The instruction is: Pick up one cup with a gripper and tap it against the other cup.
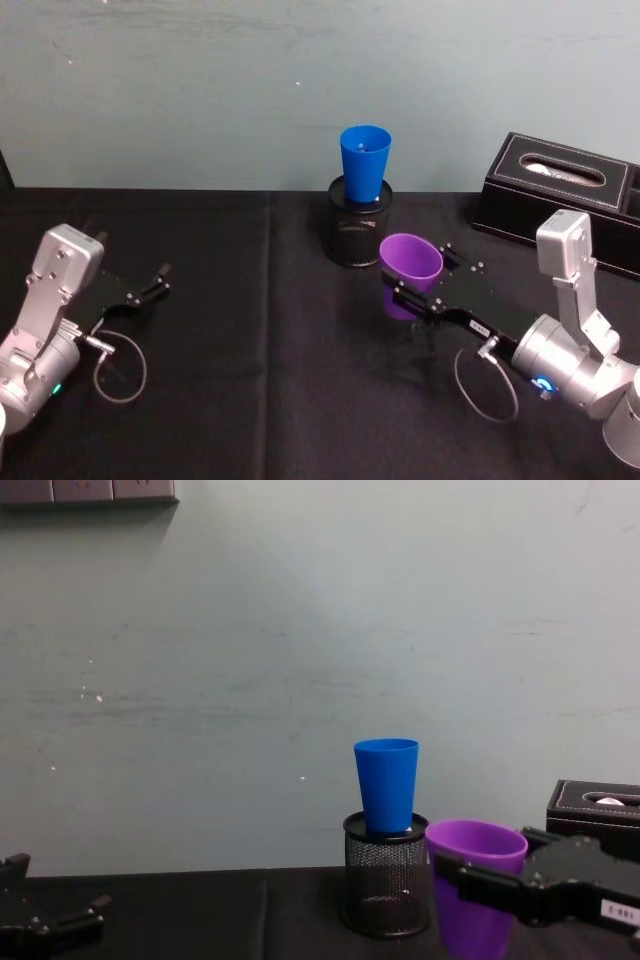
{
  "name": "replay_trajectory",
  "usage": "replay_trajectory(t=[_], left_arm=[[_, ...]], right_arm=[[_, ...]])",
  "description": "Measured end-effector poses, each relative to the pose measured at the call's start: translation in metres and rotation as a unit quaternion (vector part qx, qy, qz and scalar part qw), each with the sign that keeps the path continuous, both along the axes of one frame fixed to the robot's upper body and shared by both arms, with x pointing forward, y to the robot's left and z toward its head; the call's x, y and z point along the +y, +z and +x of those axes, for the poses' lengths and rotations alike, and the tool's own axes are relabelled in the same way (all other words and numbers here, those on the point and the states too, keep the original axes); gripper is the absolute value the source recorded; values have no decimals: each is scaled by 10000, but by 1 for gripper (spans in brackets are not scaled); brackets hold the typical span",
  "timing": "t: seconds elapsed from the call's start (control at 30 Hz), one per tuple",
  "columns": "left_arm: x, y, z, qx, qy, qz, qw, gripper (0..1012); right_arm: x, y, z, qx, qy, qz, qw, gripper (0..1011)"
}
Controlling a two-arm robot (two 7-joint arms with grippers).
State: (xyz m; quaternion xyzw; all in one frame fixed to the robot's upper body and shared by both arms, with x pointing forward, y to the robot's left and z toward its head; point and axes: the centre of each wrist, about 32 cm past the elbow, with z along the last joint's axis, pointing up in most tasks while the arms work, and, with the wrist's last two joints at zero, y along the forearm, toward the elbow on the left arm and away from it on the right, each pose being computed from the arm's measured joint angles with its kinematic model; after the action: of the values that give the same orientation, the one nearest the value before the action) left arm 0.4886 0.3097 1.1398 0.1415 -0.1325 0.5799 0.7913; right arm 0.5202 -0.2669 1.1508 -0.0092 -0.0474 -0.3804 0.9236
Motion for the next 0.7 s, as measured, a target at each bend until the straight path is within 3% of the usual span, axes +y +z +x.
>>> replay_trajectory(t=[0.7], left_arm=[[0,0,0,0,0,0,10000,1011]], right_arm=[[-66,-243,-54,284,-49,-45,9996,724]])
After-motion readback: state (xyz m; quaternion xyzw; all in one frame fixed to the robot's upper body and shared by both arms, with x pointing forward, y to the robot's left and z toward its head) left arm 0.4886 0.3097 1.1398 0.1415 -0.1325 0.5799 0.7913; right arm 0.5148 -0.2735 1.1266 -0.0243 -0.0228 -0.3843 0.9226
